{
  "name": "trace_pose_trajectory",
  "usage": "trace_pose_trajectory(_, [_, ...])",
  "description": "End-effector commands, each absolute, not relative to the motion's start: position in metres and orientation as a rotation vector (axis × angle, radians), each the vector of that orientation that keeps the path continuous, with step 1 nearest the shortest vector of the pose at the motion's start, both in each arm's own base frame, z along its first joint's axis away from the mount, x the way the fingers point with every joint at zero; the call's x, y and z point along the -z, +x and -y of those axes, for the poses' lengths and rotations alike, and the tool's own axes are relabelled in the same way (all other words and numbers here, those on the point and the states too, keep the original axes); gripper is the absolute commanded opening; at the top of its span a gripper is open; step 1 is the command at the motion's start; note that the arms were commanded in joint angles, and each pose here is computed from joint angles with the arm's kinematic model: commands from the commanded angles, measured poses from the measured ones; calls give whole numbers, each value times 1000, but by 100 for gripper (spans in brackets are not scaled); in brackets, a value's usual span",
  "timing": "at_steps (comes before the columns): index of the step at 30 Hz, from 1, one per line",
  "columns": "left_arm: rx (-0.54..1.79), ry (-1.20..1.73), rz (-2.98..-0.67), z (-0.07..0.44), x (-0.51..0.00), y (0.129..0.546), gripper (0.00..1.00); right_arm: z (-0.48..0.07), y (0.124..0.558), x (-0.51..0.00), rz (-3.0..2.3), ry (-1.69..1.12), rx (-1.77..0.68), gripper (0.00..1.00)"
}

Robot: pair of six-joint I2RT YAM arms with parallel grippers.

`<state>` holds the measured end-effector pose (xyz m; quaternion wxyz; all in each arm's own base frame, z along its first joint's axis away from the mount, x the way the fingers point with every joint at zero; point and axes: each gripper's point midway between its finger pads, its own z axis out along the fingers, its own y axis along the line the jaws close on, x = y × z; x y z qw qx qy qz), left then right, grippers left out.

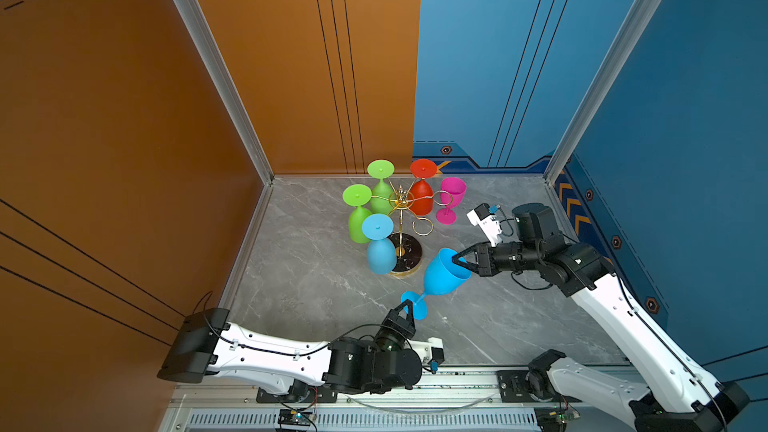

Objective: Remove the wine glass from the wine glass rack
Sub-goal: 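Grasp the cyan glass bowl with the right gripper while the left holds the foot, then carry the cyan glass past the rack with the right gripper while the left withdraws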

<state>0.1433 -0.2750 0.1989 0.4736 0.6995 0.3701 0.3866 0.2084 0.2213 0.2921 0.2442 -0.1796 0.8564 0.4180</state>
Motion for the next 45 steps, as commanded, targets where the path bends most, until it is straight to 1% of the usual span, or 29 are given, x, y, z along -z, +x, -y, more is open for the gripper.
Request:
trace_pose_trajectory(1, [-953,1662,-919,274,-206,142,0,-221,205,-294,-2344,-522,-1128,9])
trace_pose_trajectory(3, [-954,1664,-918,273,-205,142,2,-221,205,-294,-2344,-523,-1126,7])
trace_pose_trajectory(5, [-951,1670,-915,273,-203,142,7,-220,205,-295,-2343,-525,-1119,5])
trace_pose_trajectory(13, [-914,1670,-927,273,-198,140,14,-218,206,-296,-2344,-521,-1108,1])
trace_pose_trajectory(16, [-903,1667,-933,272,-197,139,22,-217,206,-296,-2344,-518,-1103,0])
trace_pose_trajectory(22, [-880,1649,-952,270,-196,138,25,-212,212,-297,-2345,-487,-1066,0])
trace_pose_trajectory(23, [-876,1644,-957,269,-196,138,27,-210,213,-296,-2347,-479,-1057,0])
trace_pose_trajectory(25, [-845,1606,-990,268,-200,138,38,-205,217,-297,-2345,-456,-1042,0])
trace_pose_trajectory(31, [-667,1459,-1125,265,-212,135,55,-190,223,-300,-2347,-426,-965,0])
trace_pose_trajectory(32, [-648,1447,-1140,264,-213,135,59,-187,224,-299,-2352,-421,-945,0])
trace_pose_trajectory(34, [-605,1413,-1191,259,-217,136,72,-179,227,-299,-2357,-406,-894,0])
trace_pose_trajectory(36, [-545,1401,-1260,251,-218,137,82,-171,230,-297,-2361,-390,-867,0])
trace_pose_trajectory(37, [-497,1383,-1300,248,-219,138,84,-168,232,-296,-2366,-376,-858,0])
trace_pose_trajectory(40, [-399,1323,-1368,239,-225,140,85,-159,237,-293,-2378,-341,-825,0])
trace_pose_trajectory(41, [-381,1301,-1383,236,-227,141,90,-156,238,-291,-2383,-330,-808,0])
trace_pose_trajectory(43, [-334,1248,-1425,228,-233,144,94,-149,242,-287,-2397,-307,-763,0])
trace_pose_trajectory(45, [-288,1188,-1481,221,-239,148,95,-143,246,-284,-2408,-283,-714,0])
